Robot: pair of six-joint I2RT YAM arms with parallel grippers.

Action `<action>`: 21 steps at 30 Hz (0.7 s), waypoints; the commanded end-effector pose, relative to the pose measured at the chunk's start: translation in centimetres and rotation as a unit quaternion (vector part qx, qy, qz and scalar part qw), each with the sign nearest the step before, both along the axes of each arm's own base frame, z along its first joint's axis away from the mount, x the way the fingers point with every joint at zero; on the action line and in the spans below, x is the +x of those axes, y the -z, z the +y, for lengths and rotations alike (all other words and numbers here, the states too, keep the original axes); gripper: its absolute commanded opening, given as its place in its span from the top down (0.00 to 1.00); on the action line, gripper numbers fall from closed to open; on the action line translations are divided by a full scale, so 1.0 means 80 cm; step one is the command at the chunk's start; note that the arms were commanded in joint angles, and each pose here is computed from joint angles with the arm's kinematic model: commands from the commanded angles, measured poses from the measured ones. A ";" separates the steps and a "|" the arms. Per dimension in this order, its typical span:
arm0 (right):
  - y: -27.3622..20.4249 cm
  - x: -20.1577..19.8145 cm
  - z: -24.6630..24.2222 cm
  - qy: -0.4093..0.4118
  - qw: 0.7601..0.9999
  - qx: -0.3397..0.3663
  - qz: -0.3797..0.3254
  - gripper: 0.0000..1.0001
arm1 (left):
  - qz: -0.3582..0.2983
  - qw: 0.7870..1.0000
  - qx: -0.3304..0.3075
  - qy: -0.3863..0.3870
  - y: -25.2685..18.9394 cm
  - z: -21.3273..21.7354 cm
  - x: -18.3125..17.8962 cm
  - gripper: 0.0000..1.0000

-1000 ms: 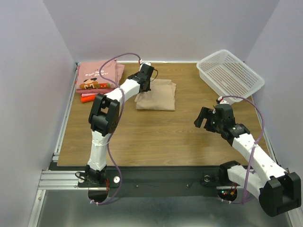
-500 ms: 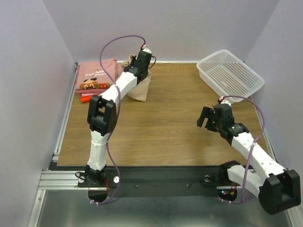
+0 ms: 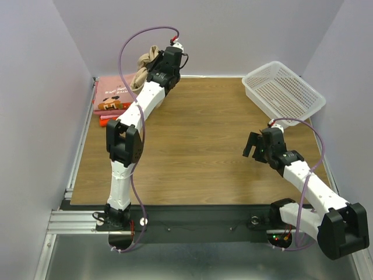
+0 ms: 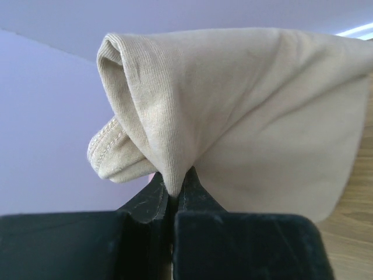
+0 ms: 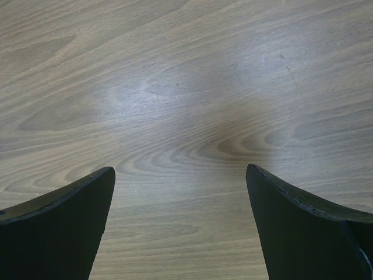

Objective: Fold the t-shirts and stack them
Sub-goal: Neatly place the folded tshirt to the corner

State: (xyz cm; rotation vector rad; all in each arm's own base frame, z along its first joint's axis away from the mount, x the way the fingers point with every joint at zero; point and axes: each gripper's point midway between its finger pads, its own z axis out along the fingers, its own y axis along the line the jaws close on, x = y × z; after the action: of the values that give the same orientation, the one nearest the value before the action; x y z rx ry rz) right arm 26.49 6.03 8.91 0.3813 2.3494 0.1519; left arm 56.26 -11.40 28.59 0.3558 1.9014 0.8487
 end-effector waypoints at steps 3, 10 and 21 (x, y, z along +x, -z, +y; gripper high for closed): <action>-0.018 0.017 0.000 0.006 1.000 -0.003 -0.027 0.00 | -0.077 0.997 0.005 -0.025 -0.103 0.027 -0.014 1.00; -0.016 0.017 0.000 0.005 1.000 -0.004 -0.025 0.00 | -0.089 0.996 -0.002 -0.022 -0.124 0.038 -0.022 1.00; -0.007 0.020 -0.002 0.010 1.000 -0.011 -0.010 0.00 | -0.099 0.995 -0.013 -0.023 -0.148 0.058 -0.031 1.00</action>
State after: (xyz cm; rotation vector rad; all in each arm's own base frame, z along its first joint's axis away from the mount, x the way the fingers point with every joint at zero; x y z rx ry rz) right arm 26.41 5.84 7.81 0.3858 2.3880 0.1206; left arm 56.64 -8.39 31.09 0.3564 1.8841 0.9113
